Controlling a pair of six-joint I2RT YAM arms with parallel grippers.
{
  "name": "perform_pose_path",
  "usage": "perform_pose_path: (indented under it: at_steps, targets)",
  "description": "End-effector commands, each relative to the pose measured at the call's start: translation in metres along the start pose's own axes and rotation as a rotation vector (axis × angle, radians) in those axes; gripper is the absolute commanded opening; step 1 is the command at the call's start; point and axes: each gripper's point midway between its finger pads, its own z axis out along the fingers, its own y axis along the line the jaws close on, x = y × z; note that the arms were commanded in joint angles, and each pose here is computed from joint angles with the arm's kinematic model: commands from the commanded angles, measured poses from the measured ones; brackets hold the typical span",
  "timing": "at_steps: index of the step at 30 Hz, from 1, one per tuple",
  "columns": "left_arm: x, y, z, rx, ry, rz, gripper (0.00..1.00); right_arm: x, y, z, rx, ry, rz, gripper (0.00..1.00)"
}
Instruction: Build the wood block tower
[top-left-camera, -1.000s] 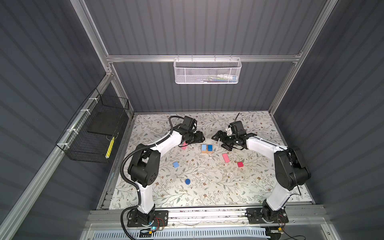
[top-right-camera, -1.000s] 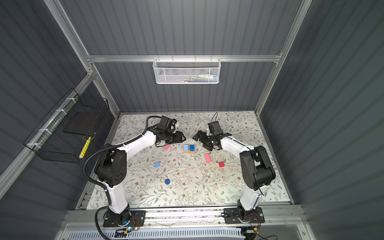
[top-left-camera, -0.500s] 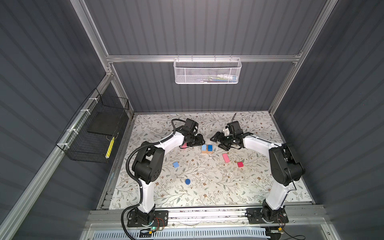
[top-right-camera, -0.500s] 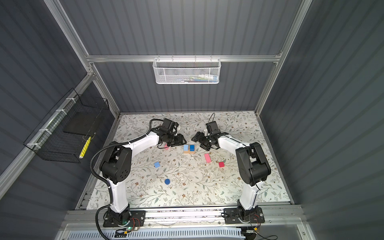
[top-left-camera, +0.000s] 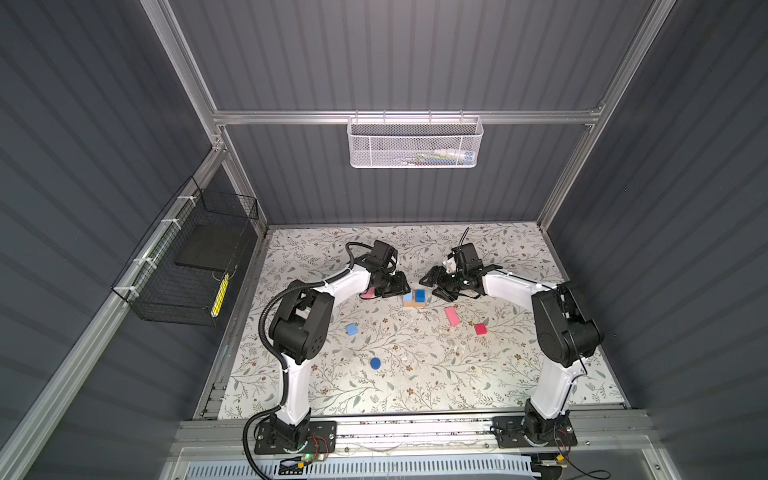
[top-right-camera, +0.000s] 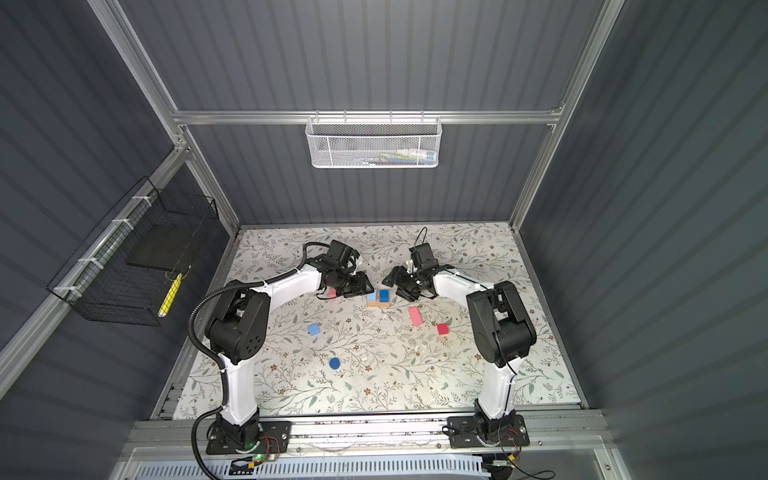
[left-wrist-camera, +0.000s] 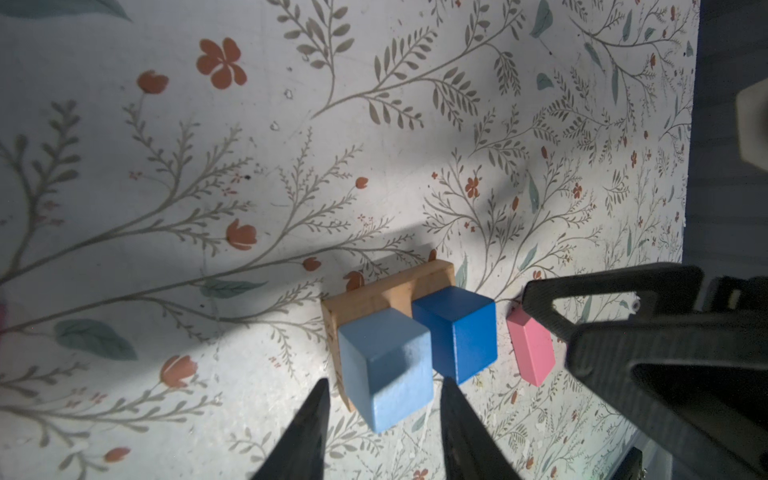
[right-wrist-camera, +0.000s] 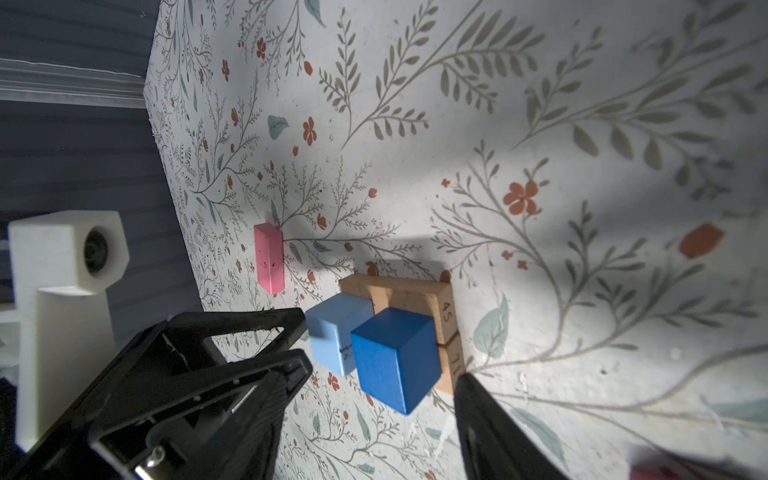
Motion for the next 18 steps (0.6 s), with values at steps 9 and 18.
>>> perform_pose_path:
  at_steps: [9,18]
  targets:
    - [0.0078,0.0019,0.0074,0.015,0.052,-0.04,0.44,-0.0003,0.0046,0.0083,-0.006,0.021,-0.005,0.65]
    - [0.0079,-0.0007,0.0078,0.027,0.056,-0.044,0.43,0.0004,0.0035,0.0113,-0.006,0.029,0.002,0.63]
